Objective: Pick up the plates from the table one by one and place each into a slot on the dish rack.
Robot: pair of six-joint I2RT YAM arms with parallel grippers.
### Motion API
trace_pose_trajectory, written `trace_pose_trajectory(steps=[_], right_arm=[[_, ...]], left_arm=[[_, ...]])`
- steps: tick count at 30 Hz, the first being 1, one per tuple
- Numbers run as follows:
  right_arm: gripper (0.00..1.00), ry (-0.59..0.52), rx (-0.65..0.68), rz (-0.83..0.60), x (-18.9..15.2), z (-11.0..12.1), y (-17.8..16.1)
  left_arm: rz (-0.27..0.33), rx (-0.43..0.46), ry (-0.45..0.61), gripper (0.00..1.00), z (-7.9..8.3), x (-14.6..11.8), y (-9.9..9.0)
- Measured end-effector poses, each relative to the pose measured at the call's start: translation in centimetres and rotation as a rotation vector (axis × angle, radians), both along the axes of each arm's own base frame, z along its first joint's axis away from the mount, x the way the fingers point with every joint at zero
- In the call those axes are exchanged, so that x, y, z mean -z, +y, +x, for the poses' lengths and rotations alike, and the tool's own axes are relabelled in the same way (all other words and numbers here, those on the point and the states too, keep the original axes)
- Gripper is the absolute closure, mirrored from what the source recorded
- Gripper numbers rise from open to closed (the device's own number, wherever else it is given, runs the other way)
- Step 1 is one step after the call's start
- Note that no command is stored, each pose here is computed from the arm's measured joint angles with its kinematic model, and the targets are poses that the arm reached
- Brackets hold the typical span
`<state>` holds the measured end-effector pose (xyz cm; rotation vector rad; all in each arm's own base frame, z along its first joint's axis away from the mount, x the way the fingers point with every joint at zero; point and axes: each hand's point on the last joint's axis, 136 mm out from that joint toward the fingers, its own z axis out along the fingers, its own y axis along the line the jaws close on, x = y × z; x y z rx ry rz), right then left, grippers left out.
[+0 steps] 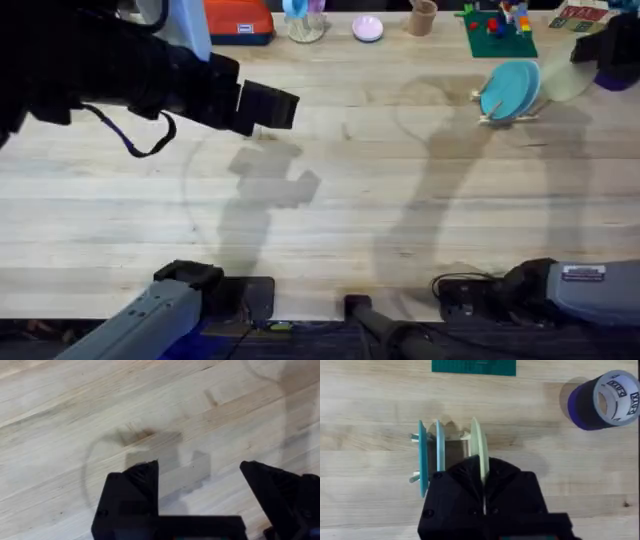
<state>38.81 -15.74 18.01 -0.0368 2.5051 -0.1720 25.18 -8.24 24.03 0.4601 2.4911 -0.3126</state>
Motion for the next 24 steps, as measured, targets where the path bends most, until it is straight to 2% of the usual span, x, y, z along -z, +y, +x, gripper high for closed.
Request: trace_pose_trajectory(steps=[8, 24], right_arm=[[0.973, 0.002, -0.009, 0.001, 0.1, 0.2, 0.3], [0.973, 0.094, -0.011, 0.045, 4.4, 0.8, 0.2]], left_arm=[[0.0, 0.0, 0.0, 0.008, 0.0, 0.0, 0.0], [0.0, 0.0, 0.0, 0.008, 0.0, 0.0, 0.0]])
